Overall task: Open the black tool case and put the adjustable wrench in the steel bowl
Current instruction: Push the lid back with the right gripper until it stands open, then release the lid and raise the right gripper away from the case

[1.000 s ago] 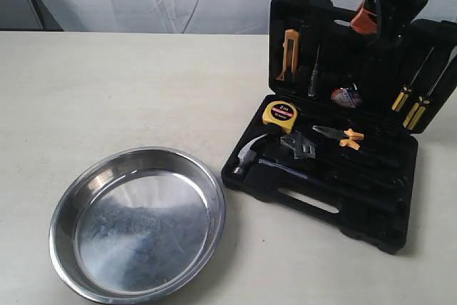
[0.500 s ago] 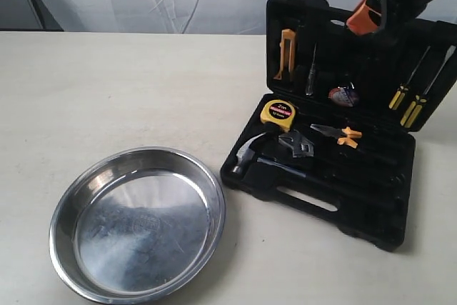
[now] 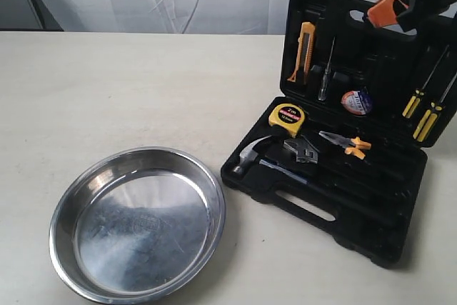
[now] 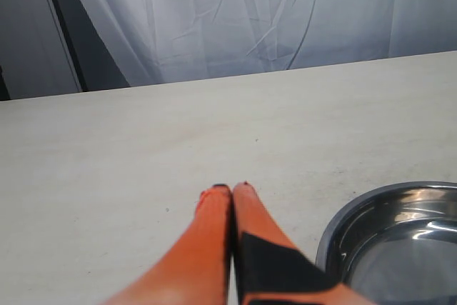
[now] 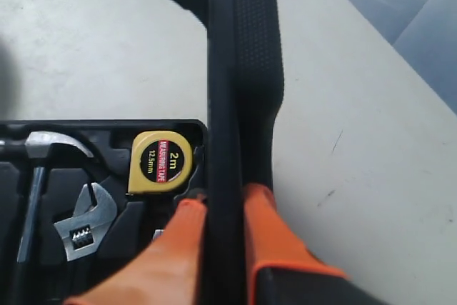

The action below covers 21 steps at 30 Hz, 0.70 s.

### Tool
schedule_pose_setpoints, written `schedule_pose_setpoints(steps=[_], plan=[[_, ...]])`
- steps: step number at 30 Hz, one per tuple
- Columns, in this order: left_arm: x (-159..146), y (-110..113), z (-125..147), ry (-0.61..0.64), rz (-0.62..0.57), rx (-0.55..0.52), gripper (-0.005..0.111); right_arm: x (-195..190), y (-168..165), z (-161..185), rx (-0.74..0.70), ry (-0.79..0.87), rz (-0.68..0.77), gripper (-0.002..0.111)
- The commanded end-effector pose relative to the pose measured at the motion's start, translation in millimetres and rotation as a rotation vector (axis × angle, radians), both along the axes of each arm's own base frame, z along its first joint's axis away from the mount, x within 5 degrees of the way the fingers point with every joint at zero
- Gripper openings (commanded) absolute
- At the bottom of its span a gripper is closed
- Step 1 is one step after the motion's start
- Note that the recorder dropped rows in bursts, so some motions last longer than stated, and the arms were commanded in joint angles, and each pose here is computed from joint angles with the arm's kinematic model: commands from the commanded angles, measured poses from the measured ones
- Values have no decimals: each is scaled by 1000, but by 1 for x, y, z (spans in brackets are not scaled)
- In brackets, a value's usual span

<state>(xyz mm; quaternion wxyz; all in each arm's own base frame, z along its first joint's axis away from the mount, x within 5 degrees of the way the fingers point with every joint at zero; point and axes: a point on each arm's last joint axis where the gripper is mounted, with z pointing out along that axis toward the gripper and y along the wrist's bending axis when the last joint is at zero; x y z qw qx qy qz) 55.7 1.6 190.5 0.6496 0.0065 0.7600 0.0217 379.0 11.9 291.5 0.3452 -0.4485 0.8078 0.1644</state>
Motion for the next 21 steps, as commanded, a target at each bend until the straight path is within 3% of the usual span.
schedule_pose_setpoints(steps=[1,8,15,21], plan=[[0,0,2,-12,1,-4,0,12,-7,-6,18,-29,-87,-1],[0,0,2,-12,1,-4,0,18,-10,-8,4,-56,-137,4],[0,0,2,-12,1,-4,0,20,-12,-7,-11,-79,-158,53],[0,0,2,-12,1,-4,0,22,-18,11,-43,-207,-250,54]])
